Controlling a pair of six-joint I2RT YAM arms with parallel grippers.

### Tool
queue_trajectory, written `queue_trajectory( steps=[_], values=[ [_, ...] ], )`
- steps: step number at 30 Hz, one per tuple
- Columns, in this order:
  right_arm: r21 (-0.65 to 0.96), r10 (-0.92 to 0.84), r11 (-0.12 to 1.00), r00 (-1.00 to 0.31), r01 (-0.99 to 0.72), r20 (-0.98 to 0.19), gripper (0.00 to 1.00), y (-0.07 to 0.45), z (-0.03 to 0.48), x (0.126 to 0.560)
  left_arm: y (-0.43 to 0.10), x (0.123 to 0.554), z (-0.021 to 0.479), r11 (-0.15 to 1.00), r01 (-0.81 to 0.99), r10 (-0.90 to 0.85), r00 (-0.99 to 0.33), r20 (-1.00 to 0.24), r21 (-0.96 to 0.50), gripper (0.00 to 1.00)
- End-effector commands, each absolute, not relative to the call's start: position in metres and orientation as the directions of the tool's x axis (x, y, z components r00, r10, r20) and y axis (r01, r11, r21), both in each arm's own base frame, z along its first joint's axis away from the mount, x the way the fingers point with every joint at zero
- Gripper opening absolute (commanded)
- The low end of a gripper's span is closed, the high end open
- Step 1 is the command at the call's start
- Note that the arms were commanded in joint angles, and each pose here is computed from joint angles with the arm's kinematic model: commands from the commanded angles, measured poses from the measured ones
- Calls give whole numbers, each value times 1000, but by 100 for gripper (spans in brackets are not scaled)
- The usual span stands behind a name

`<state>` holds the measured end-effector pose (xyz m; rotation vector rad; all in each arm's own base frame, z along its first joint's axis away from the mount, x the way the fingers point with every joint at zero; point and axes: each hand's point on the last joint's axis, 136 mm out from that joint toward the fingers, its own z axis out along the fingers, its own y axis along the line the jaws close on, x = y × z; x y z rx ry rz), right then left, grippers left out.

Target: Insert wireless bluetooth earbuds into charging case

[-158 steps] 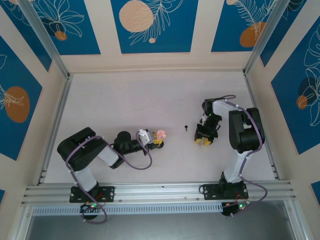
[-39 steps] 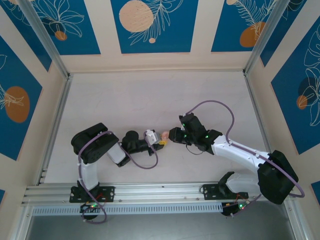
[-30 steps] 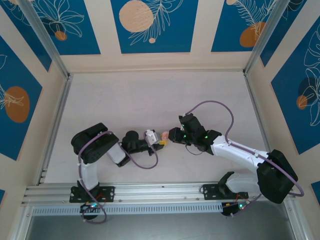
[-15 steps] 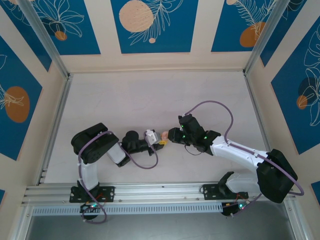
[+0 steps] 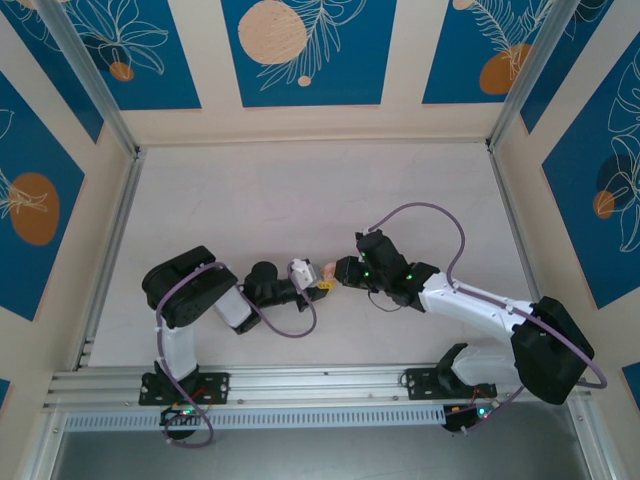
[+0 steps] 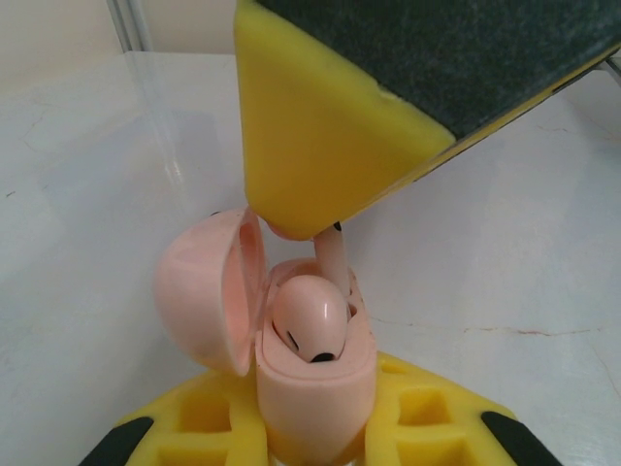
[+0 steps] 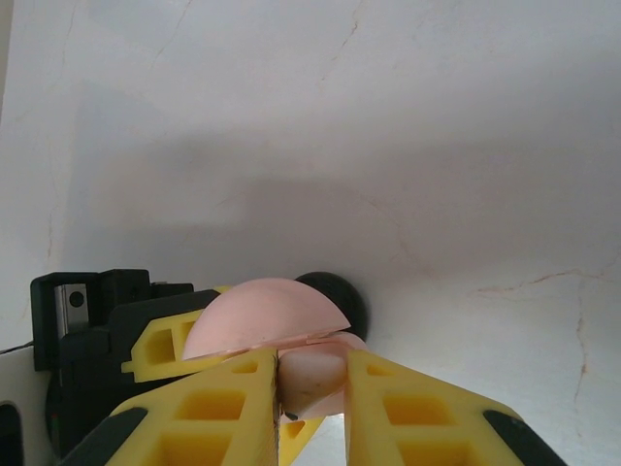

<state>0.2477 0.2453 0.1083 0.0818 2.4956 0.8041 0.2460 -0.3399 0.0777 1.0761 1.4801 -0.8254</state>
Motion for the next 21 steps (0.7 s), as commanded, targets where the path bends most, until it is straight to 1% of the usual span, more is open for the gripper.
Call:
queue_trajectory(
  steps=[1, 7, 10, 18, 21],
  values=[
    [548, 220, 833, -861, -79, -458, 21, 243, 102, 248, -345, 244, 101, 345, 935, 135, 34, -990, 79, 5],
    [555, 218, 827, -863, -84, -456, 21, 245, 103, 247, -345, 245, 102, 350, 934, 132, 33, -991, 78, 5],
    [559, 217, 825, -865, -85, -452, 23, 246, 103, 246, -346, 245, 103, 349, 934, 131, 32, -991, 76, 5],
    [564, 218, 821, -865, -89, -453, 32, 247, 107, 245, -346, 245, 102, 349, 934, 132, 33, -991, 78, 5],
    [564, 216, 821, -862, -93, -458, 33, 247, 110, 245, -346, 245, 102, 348, 934, 132, 33, -991, 77, 5]
  ],
)
